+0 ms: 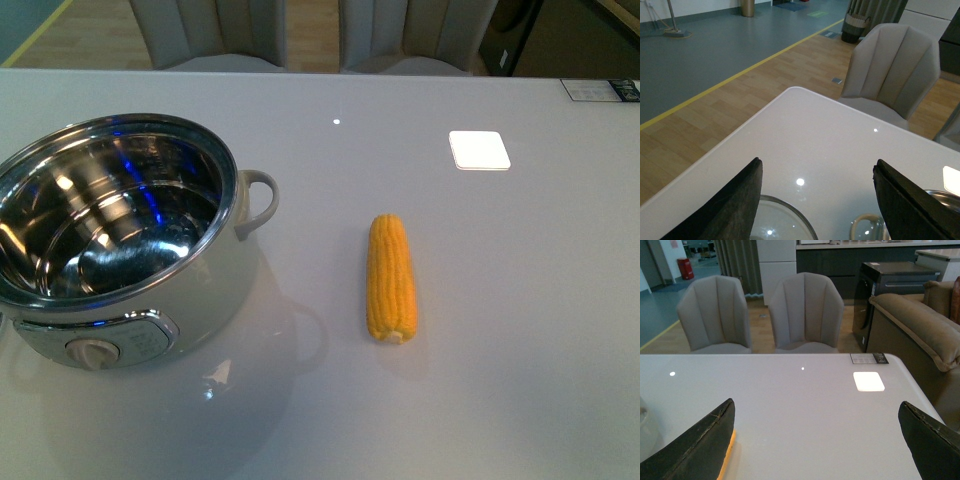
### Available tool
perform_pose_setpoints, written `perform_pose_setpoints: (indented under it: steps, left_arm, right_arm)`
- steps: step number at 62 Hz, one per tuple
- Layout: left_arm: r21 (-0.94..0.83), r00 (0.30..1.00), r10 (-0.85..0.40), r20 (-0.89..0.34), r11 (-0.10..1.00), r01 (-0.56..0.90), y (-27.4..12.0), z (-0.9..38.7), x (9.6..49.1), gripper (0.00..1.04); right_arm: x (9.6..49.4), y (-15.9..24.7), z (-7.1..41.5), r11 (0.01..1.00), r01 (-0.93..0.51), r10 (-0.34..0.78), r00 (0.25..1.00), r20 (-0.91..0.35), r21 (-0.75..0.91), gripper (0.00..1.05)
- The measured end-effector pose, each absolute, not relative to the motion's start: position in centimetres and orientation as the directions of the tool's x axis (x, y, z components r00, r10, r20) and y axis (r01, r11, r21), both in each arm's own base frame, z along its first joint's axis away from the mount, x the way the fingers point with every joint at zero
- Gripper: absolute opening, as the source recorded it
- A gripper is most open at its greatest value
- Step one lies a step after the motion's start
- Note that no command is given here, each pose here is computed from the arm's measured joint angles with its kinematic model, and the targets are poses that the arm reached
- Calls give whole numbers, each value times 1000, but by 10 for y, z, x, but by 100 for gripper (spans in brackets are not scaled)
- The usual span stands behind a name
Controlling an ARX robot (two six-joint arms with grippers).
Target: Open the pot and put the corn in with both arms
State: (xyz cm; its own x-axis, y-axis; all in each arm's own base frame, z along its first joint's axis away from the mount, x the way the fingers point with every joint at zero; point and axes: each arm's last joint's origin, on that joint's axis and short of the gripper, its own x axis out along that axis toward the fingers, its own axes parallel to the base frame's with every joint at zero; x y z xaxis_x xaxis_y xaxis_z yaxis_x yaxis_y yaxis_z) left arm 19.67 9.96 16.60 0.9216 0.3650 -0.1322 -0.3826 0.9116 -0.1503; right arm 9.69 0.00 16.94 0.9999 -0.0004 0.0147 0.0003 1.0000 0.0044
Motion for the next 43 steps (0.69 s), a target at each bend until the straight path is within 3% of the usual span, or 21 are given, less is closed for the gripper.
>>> perform_pose_setpoints:
  steps: [19, 43]
  left_arm:
    - [-176, 945, 316, -85, 929, -326, 63, 187, 154, 72]
    - [-200, 968, 233, -90, 948, -247, 37, 187, 131, 79]
  right_arm:
    - [97, 0, 169, 1000, 0, 0, 1000, 15, 5, 96]
    - [97, 0, 169, 1000, 0, 0, 1000, 15, 4, 96]
